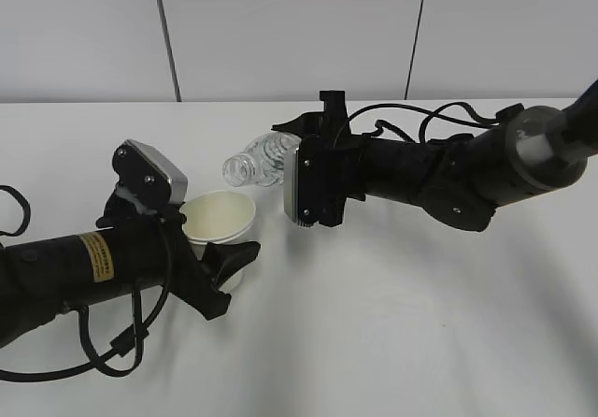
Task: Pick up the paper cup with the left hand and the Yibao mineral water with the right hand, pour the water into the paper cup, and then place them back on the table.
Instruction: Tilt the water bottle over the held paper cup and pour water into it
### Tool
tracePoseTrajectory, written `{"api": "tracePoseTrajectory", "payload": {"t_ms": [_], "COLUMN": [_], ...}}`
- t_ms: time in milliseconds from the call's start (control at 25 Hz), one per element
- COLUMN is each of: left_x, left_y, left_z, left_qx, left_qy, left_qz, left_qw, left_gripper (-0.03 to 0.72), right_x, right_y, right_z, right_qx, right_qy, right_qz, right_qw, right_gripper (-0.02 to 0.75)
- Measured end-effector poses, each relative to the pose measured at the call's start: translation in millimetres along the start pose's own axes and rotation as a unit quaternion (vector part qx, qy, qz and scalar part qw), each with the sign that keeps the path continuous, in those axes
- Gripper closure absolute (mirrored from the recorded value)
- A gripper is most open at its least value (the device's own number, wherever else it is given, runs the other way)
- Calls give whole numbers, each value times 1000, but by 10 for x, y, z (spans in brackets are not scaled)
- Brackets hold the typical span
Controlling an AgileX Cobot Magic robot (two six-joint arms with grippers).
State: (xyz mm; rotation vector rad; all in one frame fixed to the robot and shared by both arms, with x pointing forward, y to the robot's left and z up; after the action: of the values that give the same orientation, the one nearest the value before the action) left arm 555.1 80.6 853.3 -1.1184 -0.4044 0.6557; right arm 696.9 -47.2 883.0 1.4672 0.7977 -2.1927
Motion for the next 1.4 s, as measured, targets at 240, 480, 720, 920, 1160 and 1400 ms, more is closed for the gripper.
{"api": "tracePoseTrajectory", "payload": {"t_ms": [240,480,720,920,1160,1400], "left_x": [-31,-45,-52,-56,-56,-57], "left_y": [4,8,-42,-50,-50,-49], "left_z": [0,0,-2,-2,-2,-1], "left_qx": [1,2,-11,-13,-13,-13], "left_qy": [8,12,15,16,16,16], "left_qz": [-7,-11,-11,-11,-11,-11], "left_qw": [1000,1000,1000,1000,1000,1000], "left_gripper": [265,265,265,265,265,265], "right_x": [-22,-30,-41,-90,-133,-163], "right_y": [31,42,59,48,34,23], "right_z": [0,0,1,2,4,7], "right_qx": [9,12,17,15,13,12], "right_qy": [6,7,10,23,35,44], "right_qz": [26,56,77,90,108,127], "right_qw": [1000,998,997,996,993,991], "right_gripper": [269,269,269,269,269,269]}}
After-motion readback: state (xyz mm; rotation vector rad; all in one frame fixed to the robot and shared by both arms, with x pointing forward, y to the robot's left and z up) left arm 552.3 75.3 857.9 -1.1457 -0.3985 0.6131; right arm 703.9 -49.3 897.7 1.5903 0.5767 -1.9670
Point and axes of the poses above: a point on each arm's last joint axis where the gripper is mounted, z pointing back along that axis away from the gripper, x along the wrist's bending axis when the last joint is at zero, y = z × x, the point moved 9 cm from there along -z, pointing out along that axis toward the gripper, and after that the axes turned 4 degrees about z, right-handed, at the moved point
